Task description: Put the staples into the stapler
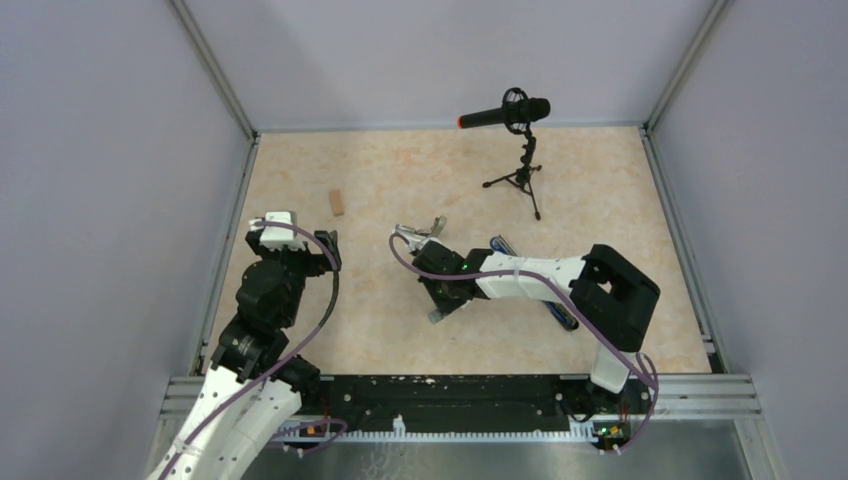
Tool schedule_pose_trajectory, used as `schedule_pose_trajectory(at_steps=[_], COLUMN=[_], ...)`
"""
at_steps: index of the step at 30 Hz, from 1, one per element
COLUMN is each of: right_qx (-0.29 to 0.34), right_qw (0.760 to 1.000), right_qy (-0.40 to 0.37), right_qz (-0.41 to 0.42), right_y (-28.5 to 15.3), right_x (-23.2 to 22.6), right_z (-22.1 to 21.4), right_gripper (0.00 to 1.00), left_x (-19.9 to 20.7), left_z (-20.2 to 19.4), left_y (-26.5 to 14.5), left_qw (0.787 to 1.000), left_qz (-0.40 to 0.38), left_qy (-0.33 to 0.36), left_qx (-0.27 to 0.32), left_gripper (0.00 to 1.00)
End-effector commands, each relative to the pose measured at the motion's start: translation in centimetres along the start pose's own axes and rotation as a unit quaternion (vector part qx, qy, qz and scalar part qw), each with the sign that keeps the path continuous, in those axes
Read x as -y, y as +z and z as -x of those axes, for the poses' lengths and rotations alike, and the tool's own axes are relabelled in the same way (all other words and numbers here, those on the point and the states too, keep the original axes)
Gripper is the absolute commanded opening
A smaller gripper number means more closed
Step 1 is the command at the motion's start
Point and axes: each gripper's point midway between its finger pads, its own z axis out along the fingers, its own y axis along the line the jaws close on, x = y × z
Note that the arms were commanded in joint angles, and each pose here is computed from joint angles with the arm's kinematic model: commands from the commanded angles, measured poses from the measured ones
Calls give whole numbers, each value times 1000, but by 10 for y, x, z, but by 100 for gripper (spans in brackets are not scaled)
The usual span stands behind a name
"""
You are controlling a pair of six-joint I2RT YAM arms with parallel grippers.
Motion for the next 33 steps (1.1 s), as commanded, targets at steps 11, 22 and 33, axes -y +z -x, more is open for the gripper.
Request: schedule_pose_trajectory(at_steps=[11, 22, 33], right_qx=[47, 37, 31], right_qw=[999, 999, 999], right_qy=[5, 0, -4], right_qz=[11, 14, 15], right_y=[-29, -23, -14], right_x=[-9, -9, -8], right_z=[24, 16, 11], right_gripper=[15, 20, 25], left_x=[2, 2, 2], left_z=[10, 10, 10], left_y=[2, 1, 1], left_qw=[1000, 1000, 1000], left_qz=[-3, -4, -4], left_qy=[-8, -8, -8], left_qx=[22, 21, 22], left_gripper=[99, 99, 99])
